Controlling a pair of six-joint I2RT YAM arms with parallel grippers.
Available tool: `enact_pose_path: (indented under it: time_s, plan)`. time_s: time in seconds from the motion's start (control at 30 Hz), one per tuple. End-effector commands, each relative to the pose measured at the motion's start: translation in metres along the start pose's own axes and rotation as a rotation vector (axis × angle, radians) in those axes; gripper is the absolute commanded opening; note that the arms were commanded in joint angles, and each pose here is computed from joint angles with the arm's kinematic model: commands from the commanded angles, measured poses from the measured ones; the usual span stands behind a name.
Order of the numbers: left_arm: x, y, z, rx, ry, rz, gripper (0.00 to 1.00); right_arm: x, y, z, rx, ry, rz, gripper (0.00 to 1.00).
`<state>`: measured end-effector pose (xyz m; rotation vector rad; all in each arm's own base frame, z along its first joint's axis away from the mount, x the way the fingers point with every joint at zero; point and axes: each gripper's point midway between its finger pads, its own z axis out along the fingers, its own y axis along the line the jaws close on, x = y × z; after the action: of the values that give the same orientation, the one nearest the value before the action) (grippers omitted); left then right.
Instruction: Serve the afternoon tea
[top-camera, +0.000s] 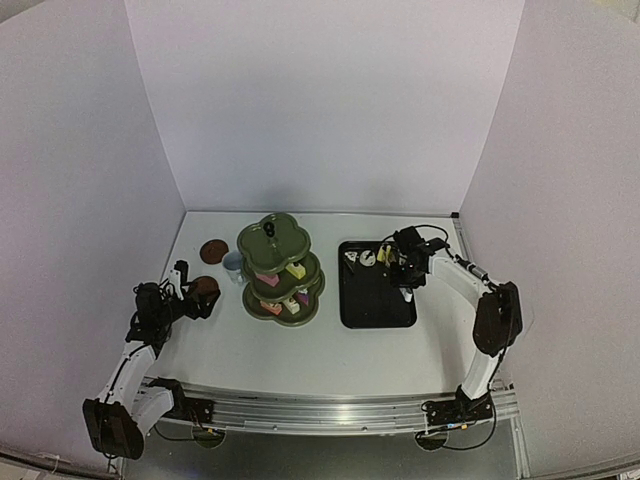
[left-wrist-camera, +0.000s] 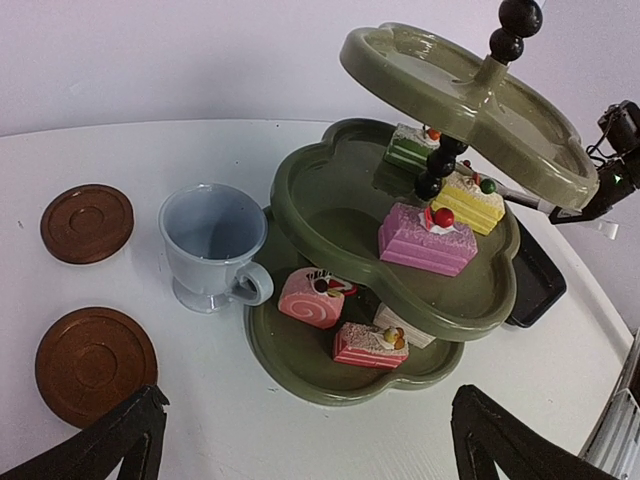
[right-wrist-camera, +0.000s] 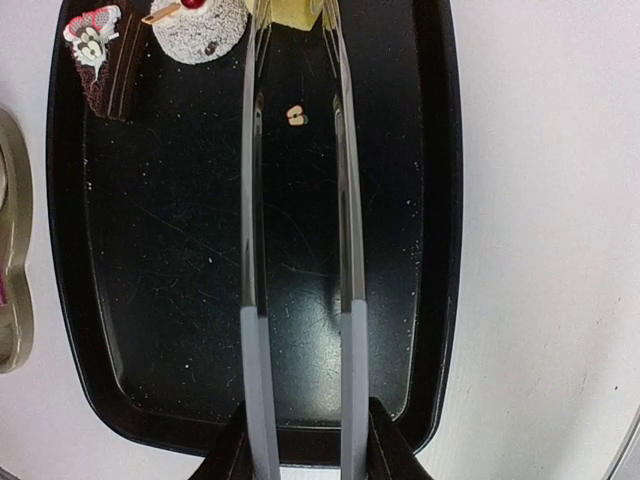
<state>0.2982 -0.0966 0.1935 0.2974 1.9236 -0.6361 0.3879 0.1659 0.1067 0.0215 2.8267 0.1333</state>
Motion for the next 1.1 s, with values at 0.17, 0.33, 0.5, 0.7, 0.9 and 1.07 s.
enact_pose_path:
  time_s: [0.17,0.33,0.5,0.7,0.9,1.07]
  plan:
    - [-0.021,-0.002,0.000,0.002,-0.037,0.047,1.00,-0.014,0.007,0.003,-0.016,-0.029,-0.013,0.29]
    - [-0.019,-0.002,-0.001,0.002,-0.033,0.046,1.00,-0.021,0.011,0.007,-0.021,-0.035,-0.027,0.29]
    - [-0.018,-0.001,0.000,0.001,-0.030,0.046,1.00,-0.029,0.011,0.011,-0.010,-0.053,-0.032,0.29]
    - [-0.016,0.000,0.001,-0.001,-0.024,0.045,1.00,-0.039,0.008,0.012,0.026,-0.081,-0.008,0.29]
    - [-0.014,0.000,0.001,-0.003,-0.021,0.047,1.00,-0.045,0.002,0.012,0.062,-0.105,0.015,0.24]
    - [-0.013,0.000,0.001,-0.003,-0.020,0.046,1.00,-0.045,0.000,0.013,0.071,-0.107,0.031,0.19]
